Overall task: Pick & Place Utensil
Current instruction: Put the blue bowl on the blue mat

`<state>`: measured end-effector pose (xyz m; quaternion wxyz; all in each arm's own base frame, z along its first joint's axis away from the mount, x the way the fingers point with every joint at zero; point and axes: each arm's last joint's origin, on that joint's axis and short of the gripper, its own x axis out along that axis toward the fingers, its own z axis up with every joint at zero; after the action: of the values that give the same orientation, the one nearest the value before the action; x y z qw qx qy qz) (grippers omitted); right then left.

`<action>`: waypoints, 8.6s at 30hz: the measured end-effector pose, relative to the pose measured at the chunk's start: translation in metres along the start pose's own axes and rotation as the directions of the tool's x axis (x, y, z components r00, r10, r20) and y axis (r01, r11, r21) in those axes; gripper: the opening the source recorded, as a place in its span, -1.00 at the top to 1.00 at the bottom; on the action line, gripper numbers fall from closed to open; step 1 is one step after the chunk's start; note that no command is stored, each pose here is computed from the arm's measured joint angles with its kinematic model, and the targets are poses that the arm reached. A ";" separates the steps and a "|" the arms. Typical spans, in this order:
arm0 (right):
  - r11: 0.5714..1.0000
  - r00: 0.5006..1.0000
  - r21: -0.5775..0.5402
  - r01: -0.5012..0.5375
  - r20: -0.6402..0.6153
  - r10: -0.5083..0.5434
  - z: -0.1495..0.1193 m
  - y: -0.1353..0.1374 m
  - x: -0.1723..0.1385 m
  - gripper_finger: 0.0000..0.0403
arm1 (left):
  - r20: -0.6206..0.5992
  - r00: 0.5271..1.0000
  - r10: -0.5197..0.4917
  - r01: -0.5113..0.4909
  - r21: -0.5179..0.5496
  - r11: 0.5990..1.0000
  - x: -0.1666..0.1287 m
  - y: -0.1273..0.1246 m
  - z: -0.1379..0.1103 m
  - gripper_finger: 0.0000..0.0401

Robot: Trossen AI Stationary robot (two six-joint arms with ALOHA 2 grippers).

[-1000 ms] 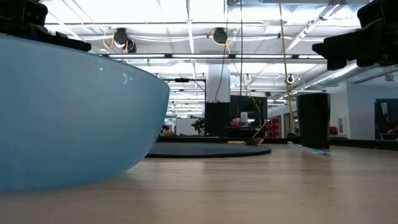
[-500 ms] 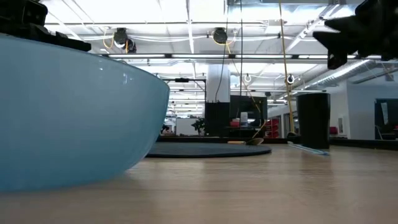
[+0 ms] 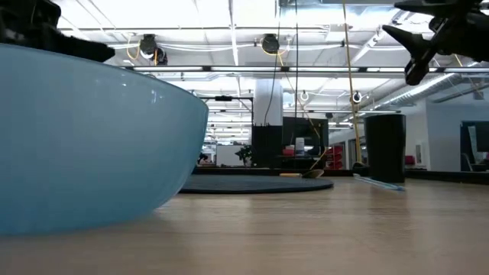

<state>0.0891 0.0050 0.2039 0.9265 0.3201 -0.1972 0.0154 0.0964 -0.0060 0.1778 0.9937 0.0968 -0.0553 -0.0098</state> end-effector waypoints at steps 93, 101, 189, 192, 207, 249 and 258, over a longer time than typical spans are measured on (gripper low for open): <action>0.918 0.953 -0.329 -0.223 -0.272 0.135 0.068 0.089 0.127 0.23 | -0.277 0.914 -0.296 -0.023 -0.764 0.645 0.073 -0.007 0.144 0.54; 0.917 0.954 -0.366 -0.157 -0.296 0.045 0.067 0.085 0.122 0.23 | -0.462 0.803 -0.378 -0.181 -0.792 0.583 0.083 -0.038 0.122 0.54; 0.890 0.929 -0.445 -0.101 -0.361 -0.075 0.061 0.077 0.116 0.23 | -0.835 0.315 -0.452 -0.236 -0.530 0.815 0.145 -0.099 -0.004 0.94; 0.890 0.930 -0.445 -0.101 -0.361 -0.075 0.061 0.077 0.116 0.23 | -0.839 0.308 -0.449 -0.256 -0.527 0.810 0.144 -0.099 -0.004 0.91; 0.892 0.930 -0.441 -0.098 -0.360 -0.076 0.061 0.077 0.116 0.23 | -0.820 0.351 -0.452 -0.339 -0.561 0.755 0.148 -0.083 0.002 0.95; 0.883 0.935 -0.468 -0.030 -0.325 -0.140 0.061 0.075 0.116 0.23 | -0.917 0.364 0.162 -0.844 -0.251 0.474 0.150 0.087 0.017 0.96; 0.882 0.931 -0.470 -0.027 -0.332 -0.149 0.053 0.069 0.115 0.23 | -0.935 0.321 0.151 -0.844 -0.210 0.494 0.146 0.101 0.012 0.95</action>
<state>0.1650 0.0168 0.3256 0.9962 0.0856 -0.0123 -0.0041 0.2412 0.0864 0.2247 0.7852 -0.3098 0.3980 0.3592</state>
